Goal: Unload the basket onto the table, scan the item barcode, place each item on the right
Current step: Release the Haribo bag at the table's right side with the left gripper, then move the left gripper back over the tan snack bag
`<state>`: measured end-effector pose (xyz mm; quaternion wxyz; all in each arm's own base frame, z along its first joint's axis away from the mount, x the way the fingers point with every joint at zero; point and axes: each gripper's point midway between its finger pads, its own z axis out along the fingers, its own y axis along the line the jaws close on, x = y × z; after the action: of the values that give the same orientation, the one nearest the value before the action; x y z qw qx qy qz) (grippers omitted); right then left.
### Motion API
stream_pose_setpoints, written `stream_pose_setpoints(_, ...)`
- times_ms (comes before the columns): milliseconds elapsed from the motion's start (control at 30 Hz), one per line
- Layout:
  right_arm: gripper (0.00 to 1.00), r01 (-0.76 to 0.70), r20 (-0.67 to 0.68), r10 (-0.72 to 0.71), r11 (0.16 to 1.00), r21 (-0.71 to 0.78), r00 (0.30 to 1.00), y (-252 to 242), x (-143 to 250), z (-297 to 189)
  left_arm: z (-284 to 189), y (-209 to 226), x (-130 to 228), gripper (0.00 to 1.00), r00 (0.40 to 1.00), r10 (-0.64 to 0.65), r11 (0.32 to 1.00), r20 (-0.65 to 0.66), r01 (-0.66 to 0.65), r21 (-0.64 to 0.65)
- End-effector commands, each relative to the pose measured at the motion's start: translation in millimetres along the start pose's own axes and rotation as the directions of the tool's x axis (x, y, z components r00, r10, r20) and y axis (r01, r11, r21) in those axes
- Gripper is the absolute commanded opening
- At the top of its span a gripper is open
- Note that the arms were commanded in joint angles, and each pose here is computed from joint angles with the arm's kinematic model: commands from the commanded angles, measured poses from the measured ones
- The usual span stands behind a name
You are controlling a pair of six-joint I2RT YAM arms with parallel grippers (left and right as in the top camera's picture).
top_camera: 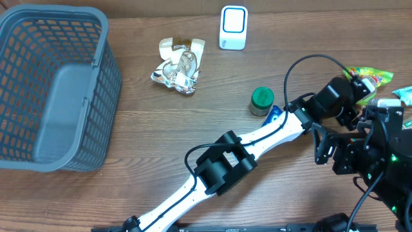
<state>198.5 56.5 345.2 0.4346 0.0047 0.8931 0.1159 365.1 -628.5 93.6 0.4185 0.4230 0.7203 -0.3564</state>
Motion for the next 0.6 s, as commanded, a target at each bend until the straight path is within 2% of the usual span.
stream_pose_setpoints(0,1.00,0.001,0.003,-0.001,1.000,-0.011,1.000,2,0,-2,-26,21,-29,1.00,1.000,-0.020,0.999,-0.019,0.018,-0.052)
stream_pose_setpoints(167,1.00,0.001,0.003,-0.001,1.000,-0.011,1.000,2,0,-2,-83,70,-43,1.00,0.985,-0.108,0.988,-0.135,0.091,-0.122)
stream_pose_setpoints(333,1.00,0.000,0.014,0.000,1.000,-0.014,1.000,3,-3,-2,-157,111,-68,1.00,0.964,-0.201,0.976,-0.175,0.181,-0.120)
stream_pose_setpoints(433,1.00,-0.001,0.026,0.001,1.000,-0.010,1.000,2,-5,-2,-190,120,-78,1.00,0.963,-0.188,0.980,-0.194,0.170,-0.103)
stream_pose_setpoints(567,1.00,-0.002,0.036,0.002,1.000,0.006,0.999,-1,-7,-2,-222,115,-87,1.00,0.964,-0.117,0.988,-0.240,0.089,-0.124)
